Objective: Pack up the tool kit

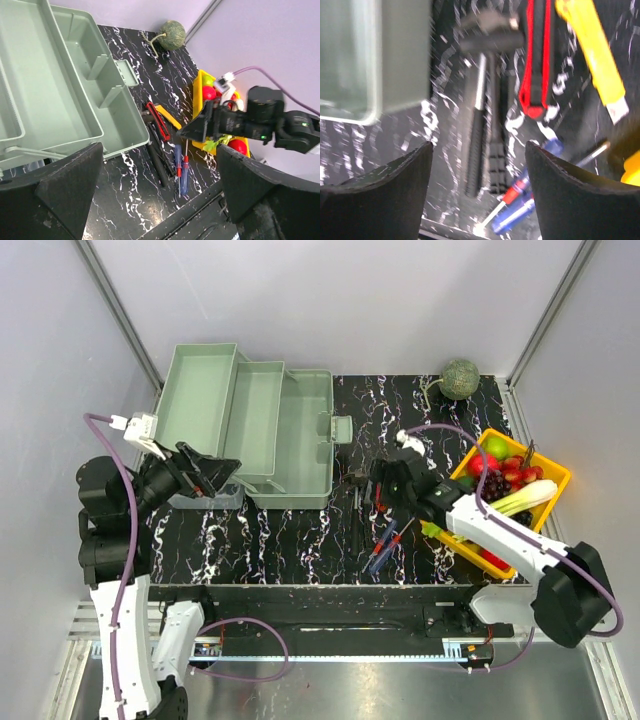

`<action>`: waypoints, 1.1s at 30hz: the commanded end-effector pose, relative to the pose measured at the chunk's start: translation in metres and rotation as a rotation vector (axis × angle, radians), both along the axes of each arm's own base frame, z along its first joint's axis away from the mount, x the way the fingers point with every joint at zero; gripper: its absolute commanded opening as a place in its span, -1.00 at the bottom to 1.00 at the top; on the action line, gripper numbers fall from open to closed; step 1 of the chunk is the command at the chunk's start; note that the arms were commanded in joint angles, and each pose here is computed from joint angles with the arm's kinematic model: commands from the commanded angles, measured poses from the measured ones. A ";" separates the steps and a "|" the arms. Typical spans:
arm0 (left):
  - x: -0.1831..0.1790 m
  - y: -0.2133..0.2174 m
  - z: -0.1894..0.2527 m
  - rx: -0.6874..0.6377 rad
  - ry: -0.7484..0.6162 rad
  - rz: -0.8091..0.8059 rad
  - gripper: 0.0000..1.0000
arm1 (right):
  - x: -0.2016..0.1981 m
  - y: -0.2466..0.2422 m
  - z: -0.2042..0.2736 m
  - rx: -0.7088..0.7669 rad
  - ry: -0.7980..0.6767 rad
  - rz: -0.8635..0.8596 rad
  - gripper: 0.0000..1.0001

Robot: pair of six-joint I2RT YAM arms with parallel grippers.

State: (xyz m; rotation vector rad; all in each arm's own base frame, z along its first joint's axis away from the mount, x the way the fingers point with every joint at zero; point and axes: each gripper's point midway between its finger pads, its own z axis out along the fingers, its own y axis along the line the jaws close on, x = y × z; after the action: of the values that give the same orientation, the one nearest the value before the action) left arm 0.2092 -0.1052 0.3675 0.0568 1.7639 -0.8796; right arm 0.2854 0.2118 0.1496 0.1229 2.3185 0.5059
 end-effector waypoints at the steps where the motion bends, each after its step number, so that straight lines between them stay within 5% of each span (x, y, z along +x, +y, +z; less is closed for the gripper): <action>1: -0.008 -0.010 0.014 -0.020 -0.073 -0.062 0.98 | -0.020 -0.002 -0.045 -0.051 0.102 0.070 0.33; 3: -0.007 -0.010 0.008 -0.034 -0.049 -0.061 0.98 | -0.019 0.001 -0.058 -0.067 0.127 0.084 0.09; 17: -0.010 -0.018 -0.010 -0.023 -0.004 -0.085 0.98 | -0.002 0.015 -0.118 -0.151 0.209 0.127 -0.04; 22: -0.011 -0.011 -0.013 0.013 -0.005 -0.041 0.98 | 0.005 0.019 -0.130 -0.179 0.227 0.140 -0.22; 28: -0.013 -0.008 -0.016 0.027 -0.011 -0.017 0.98 | 0.010 0.017 -0.132 -0.202 0.230 0.117 -0.98; 33: -0.011 0.001 -0.018 0.066 -0.009 0.037 0.98 | 0.011 0.014 -0.109 -0.214 0.188 0.144 -1.00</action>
State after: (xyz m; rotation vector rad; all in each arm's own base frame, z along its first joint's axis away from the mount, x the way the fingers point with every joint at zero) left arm 0.1954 -0.1141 0.3415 0.0719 1.8091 -0.8897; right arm 0.2895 0.2291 0.0185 -0.0550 2.6096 0.3530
